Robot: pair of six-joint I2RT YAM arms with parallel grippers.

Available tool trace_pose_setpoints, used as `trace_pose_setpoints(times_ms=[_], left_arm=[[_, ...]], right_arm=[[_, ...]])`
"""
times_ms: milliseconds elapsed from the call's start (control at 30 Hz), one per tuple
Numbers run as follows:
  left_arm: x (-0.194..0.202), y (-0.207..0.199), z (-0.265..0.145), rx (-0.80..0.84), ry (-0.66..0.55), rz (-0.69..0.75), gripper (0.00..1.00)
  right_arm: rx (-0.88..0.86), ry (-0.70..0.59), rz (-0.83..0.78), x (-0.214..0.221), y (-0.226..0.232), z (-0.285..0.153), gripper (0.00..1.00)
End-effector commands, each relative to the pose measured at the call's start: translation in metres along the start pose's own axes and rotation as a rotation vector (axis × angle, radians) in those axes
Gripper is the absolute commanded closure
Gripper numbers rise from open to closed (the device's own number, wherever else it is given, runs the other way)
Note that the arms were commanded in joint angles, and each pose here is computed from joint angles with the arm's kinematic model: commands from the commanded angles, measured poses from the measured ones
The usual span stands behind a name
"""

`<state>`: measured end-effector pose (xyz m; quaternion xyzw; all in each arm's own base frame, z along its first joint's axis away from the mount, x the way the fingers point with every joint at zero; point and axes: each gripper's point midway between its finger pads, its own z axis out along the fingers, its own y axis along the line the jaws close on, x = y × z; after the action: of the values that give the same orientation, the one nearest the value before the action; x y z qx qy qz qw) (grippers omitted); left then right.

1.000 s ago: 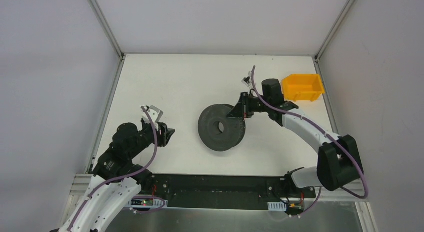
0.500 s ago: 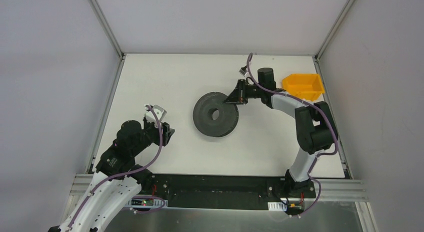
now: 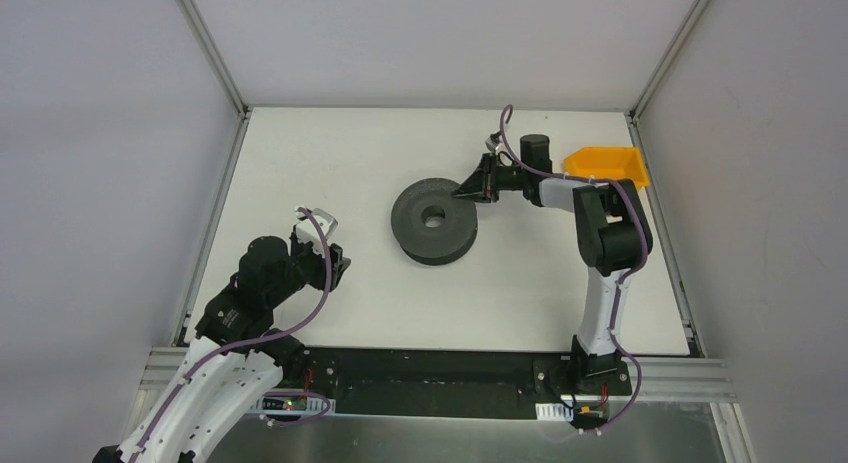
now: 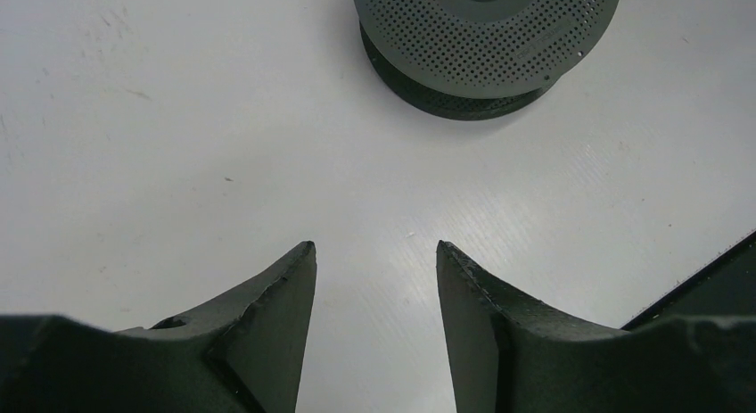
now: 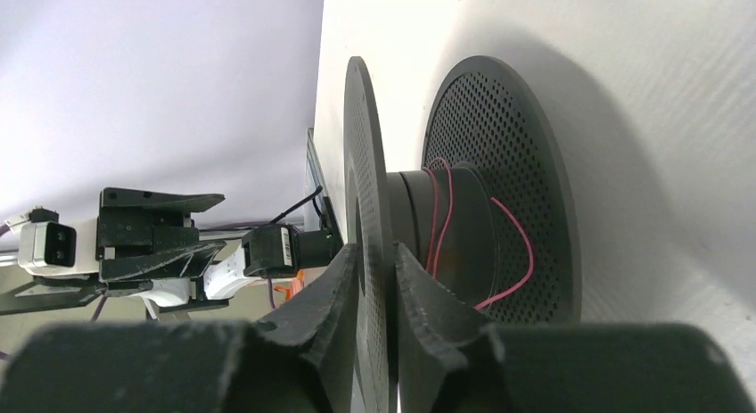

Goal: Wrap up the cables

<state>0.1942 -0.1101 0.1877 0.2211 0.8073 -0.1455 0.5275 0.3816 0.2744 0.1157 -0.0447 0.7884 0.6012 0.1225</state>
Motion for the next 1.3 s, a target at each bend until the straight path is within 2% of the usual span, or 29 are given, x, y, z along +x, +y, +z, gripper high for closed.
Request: trace_pose_setpoints(times_ms=[0,133,367,400,467,500,667,900,1000,1067,1133,1167,1267], left_arm=[[-0.002,-0.001,0.0,0.009,-0.003,0.015,0.49],[-0.002,-0.001,0.0,0.012,-0.002,0.017,0.48],[-0.002,-0.004,0.0,0.03,-0.001,0.019,0.48],[-0.002,-0.004,0.0,0.031,-0.003,0.019,0.48],[-0.003,-0.004,-0.001,0.029,-0.007,0.019,0.48],[-0.003,-0.004,-0.001,0.029,-0.006,0.019,0.48],[-0.003,-0.005,-0.002,0.032,-0.012,0.02,0.48],[-0.003,-0.006,-0.002,0.041,-0.002,0.019,0.46],[-0.003,-0.007,-0.002,0.045,0.001,0.017,0.39],[-0.002,-0.007,-0.001,0.042,0.006,0.015,0.3],[-0.003,-0.006,-0.001,0.039,0.01,0.015,0.15],[-0.003,-0.006,-0.001,0.04,0.012,0.015,0.03],[-0.004,-0.006,-0.001,0.038,0.017,0.013,0.01]], right_arm=[[-0.057,-0.03,-0.067,-0.022,0.016,-0.006,0.74],[-0.037,-0.07,-0.041,-0.033,0.009,-0.017,0.5],[0.001,-0.146,0.001,-0.051,-0.001,-0.037,0.32],[0.011,-0.158,0.007,-0.054,-0.002,-0.04,0.26],[0.042,-0.178,0.031,-0.059,-0.006,-0.046,0.03],[0.056,-0.181,0.038,-0.06,-0.009,-0.048,0.01],[0.194,-0.202,0.08,-0.06,-0.025,-0.061,0.01],[0.659,-0.338,0.13,-0.063,-0.057,-0.114,0.01],[0.792,-0.397,0.081,-0.053,-0.046,-0.142,0.01],[0.875,-0.44,0.043,-0.043,-0.037,-0.161,0.01],[0.918,-0.507,0.004,-0.034,-0.022,-0.176,0.01],[0.927,-0.544,-0.015,-0.029,-0.01,-0.182,0.01],[0.936,-0.617,-0.093,-0.01,0.026,-0.193,0.01]])
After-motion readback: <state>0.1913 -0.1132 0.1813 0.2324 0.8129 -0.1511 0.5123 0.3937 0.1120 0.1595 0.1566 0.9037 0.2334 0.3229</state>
